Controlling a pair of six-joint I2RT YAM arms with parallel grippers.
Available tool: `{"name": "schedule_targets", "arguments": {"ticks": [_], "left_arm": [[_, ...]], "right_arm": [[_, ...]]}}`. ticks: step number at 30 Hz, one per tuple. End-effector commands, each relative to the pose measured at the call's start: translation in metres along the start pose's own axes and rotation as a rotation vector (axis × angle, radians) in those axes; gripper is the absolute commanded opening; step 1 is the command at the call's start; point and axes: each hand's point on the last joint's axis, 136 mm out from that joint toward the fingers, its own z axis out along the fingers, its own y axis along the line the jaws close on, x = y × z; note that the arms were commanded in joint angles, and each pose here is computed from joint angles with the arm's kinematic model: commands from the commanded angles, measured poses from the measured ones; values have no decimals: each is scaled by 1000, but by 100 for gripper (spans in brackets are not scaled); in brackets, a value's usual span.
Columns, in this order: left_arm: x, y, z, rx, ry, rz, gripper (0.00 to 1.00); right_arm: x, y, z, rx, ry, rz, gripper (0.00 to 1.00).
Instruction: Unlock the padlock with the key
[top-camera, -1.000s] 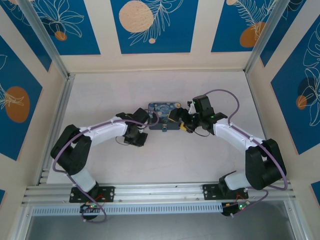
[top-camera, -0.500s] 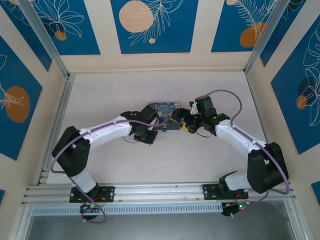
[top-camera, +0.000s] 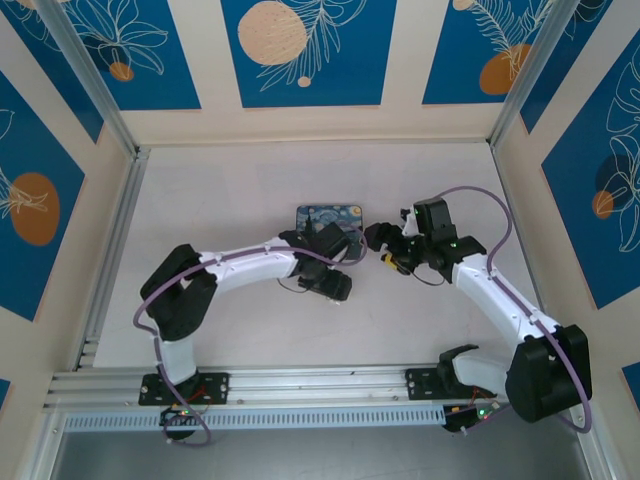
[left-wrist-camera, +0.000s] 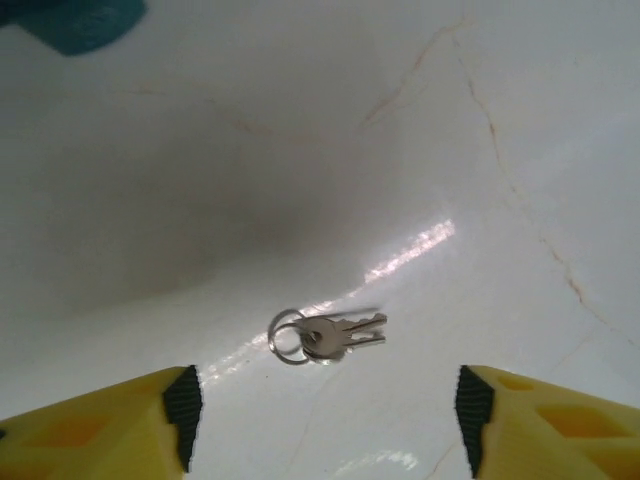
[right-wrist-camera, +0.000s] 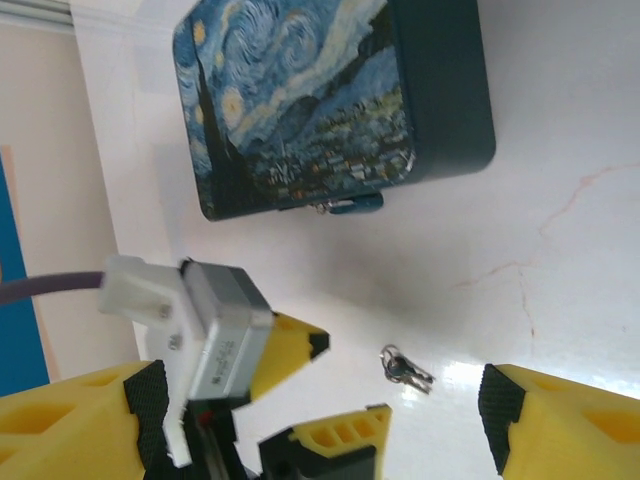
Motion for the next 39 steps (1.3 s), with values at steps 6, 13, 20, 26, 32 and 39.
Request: {"name": "schedule_targets", "arguments": {"ticks": [6, 13, 20, 26, 32, 39], "left_arm": [[-16, 30, -59, -115, -178, -30, 94], [-18, 69, -92, -155, -279, -161, 100], [-18, 117, -109, -170, -330, -316, 100], [-17, 145, -122, -152, -369, -406, 100], [-15, 156, -129, -140, -380, -432, 100], [-14, 161, -131, -139, -381, -430, 100]], "right_arm": [[49, -36, 24, 126, 164, -6, 82], [84, -29, 55, 184, 265, -14, 80], [104, -20, 83, 196, 335, 32, 78], [103, -14, 98, 222, 346, 33, 78], [104, -8, 113, 248, 367, 30, 78], [115, -13, 115, 288, 384, 27, 79]]}}
